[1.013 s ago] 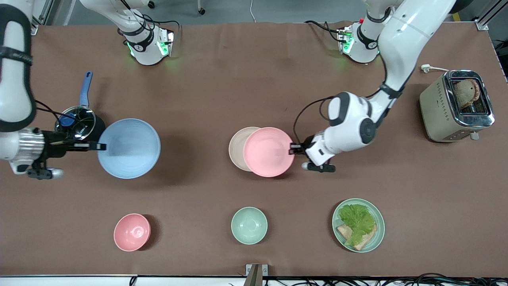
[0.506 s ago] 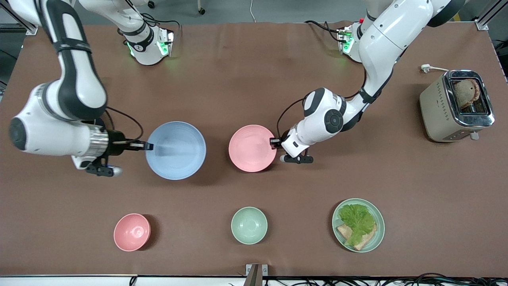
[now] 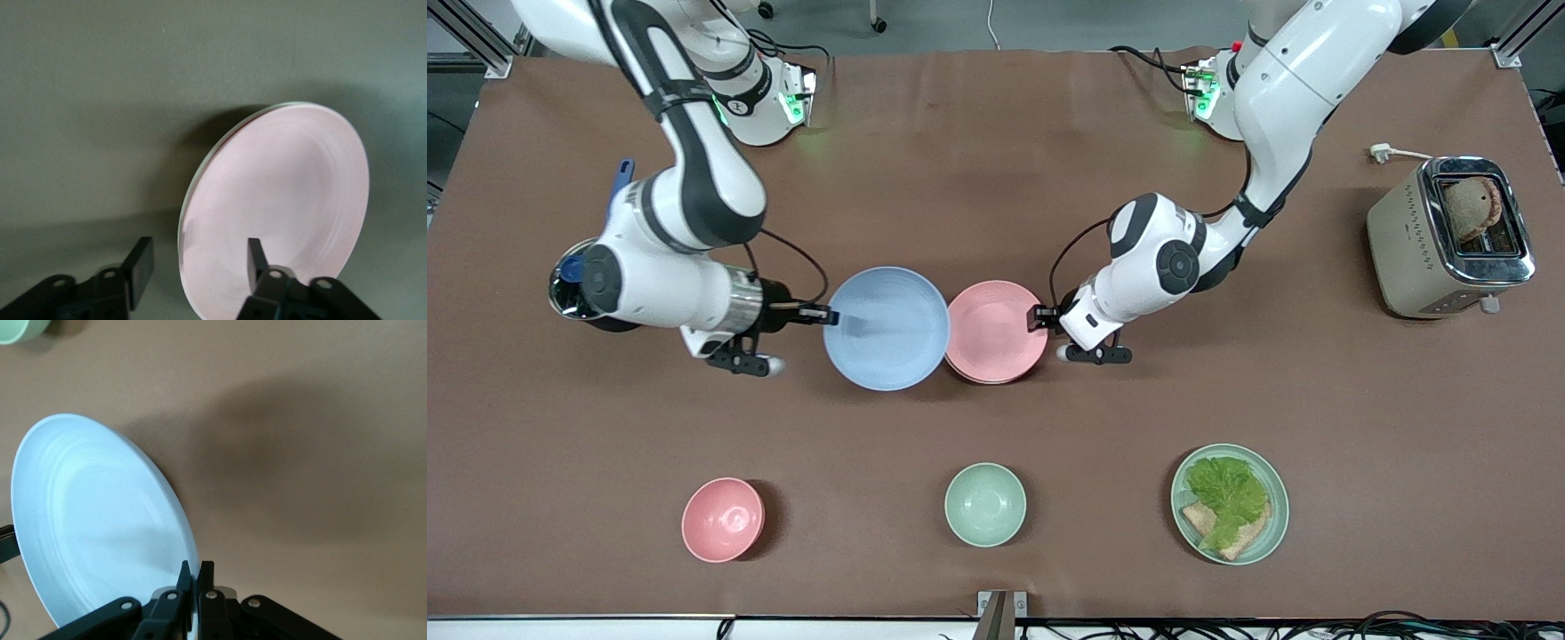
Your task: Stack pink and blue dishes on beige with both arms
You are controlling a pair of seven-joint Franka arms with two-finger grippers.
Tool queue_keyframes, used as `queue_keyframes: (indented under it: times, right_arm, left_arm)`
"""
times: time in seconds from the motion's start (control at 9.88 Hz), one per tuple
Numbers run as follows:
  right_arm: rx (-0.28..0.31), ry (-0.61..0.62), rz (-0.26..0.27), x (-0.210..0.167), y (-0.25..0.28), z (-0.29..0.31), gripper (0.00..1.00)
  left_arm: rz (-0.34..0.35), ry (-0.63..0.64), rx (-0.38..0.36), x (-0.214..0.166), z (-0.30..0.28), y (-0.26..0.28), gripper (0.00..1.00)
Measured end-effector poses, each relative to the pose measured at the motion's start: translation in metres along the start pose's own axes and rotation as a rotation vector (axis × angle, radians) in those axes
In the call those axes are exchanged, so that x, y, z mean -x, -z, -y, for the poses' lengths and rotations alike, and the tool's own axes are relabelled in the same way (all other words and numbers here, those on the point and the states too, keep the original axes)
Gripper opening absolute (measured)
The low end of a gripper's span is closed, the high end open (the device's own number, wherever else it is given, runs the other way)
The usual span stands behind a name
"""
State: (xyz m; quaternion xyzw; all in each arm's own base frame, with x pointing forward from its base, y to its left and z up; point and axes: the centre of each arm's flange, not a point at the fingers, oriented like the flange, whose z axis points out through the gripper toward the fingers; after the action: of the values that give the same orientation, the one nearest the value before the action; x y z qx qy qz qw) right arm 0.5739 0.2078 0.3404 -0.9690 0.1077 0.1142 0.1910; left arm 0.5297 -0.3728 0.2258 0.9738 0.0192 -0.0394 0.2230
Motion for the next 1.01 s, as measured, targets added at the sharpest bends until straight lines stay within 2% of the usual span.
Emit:
queue_keyframes:
  times: [0.2, 0.41, 0.61, 0.81, 1.01]
  right_arm:
    - [0.004, 0.017, -0.043, 0.020, -0.034, 0.024, 0.05]
    - [0.005, 0.021, -0.048, 0.049, -0.070, 0.059, 0.05]
    - [-0.014, 0.006, -0.091, 0.059, -0.109, 0.080, 0.05]
    - [-0.018, -0.003, -0.108, 0.064, -0.145, 0.089, 0.05]
    - [-0.017, -0.008, -0.112, 0.062, -0.155, 0.087, 0.06]
  left_arm:
    - [0.024, -0.017, -0.080, -0.018, 0.020, 0.060, 0.98]
    - [0.037, -0.051, -0.173, -0.038, 0.065, 0.160, 1.00]
    - [-0.071, -0.057, -0.275, -0.049, 0.113, 0.263, 1.00]
    - [-0.150, -0.094, -0.424, -0.040, 0.133, 0.332, 1.00]
    - [-0.203, -0.152, -0.476, -0.030, 0.139, 0.375, 1.00]
